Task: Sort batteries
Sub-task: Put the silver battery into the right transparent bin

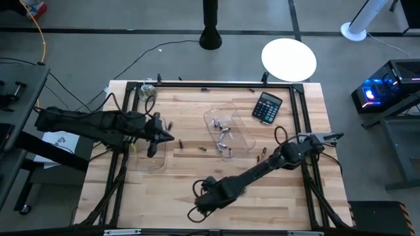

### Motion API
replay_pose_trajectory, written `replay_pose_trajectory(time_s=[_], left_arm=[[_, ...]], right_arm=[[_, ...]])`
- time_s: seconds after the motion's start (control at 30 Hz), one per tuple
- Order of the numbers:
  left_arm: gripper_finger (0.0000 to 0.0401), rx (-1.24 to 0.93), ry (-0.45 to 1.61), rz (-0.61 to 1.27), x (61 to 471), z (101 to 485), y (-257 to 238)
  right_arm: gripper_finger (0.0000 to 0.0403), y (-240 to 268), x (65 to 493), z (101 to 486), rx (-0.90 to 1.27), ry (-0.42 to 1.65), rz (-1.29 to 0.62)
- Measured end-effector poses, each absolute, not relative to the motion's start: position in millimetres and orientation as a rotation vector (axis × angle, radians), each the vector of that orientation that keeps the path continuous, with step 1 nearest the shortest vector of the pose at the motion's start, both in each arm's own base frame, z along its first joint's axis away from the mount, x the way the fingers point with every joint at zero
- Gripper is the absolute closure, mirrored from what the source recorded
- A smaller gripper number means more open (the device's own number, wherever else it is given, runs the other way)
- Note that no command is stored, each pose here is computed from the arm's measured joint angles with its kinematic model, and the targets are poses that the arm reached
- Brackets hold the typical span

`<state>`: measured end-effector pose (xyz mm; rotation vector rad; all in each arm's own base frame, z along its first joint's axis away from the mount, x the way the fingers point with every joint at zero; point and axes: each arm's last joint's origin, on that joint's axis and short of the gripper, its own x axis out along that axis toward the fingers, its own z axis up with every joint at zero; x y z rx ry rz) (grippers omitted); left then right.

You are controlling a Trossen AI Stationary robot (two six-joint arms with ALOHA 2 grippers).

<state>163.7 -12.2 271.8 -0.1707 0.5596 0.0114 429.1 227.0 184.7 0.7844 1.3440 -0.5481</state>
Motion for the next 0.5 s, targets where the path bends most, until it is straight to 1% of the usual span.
replay_pose_trajectory(time_s=[0.17, 0.37, 0.5], left_arm=[[0.0401, -0.179, 0.578, -0.014, 161.8, 270.8, -12.9], [0.0401, -0.211, 0.595, -0.005, 159.0, 270.1, -12.7], [0.0401, -0.204, 0.593, -0.006, 158.9, 270.3, -12.6]], right_arm=[[0.0172, 220.8, 429.6, 167.2, 0.749, 1.397, -0.623], [0.0172, 233.0, 431.8, 147.2, 0.774, 1.477, -0.544], [0.0178, 235.8, 430.7, 138.5, 0.758, 1.493, -0.563]])
